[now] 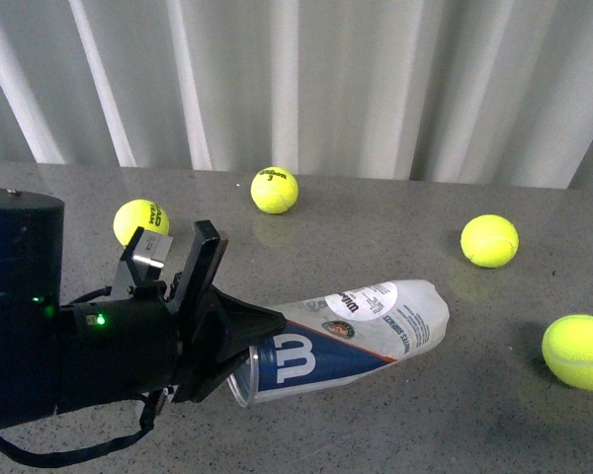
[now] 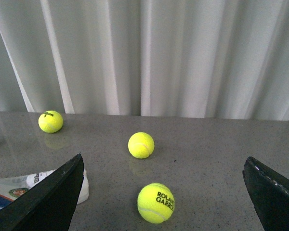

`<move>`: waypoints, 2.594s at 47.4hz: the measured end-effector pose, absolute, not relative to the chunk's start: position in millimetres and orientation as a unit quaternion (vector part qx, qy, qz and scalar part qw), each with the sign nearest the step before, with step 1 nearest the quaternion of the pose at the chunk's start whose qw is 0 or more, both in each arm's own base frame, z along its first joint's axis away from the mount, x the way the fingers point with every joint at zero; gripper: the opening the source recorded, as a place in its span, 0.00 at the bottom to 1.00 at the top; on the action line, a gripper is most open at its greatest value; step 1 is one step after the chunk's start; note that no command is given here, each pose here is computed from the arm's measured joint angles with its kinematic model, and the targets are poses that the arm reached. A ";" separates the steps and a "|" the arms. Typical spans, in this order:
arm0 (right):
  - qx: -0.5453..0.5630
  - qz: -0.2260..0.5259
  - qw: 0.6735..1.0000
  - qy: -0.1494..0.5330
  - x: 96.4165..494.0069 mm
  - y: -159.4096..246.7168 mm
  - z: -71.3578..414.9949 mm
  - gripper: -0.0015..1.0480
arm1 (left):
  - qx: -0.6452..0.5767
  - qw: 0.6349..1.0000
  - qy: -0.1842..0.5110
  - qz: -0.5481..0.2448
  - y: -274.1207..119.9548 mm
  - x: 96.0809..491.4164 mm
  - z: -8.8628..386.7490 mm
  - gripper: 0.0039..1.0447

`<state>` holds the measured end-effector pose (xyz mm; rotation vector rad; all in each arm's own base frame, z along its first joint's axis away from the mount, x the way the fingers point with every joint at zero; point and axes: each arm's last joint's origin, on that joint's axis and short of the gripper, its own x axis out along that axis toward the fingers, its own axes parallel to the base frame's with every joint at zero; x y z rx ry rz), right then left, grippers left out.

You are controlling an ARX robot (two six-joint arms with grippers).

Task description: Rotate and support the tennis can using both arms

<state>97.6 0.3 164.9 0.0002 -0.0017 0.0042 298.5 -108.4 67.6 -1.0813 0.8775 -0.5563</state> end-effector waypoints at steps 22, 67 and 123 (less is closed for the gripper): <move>0.000 0.002 1.000 -0.001 97.6 0.3 164.9 0.93 | 0.013 0.864 0.448 -0.231 -88.1 319.4 269.9 0.03; 0.000 0.002 1.000 -0.001 97.6 0.3 164.9 0.93 | 0.337 0.767 0.472 -0.274 -163.5 316.3 226.4 0.03; 0.000 0.002 1.000 -0.001 97.6 0.3 164.9 0.93 | 0.057 0.882 0.372 -0.285 -164.7 292.9 297.1 0.94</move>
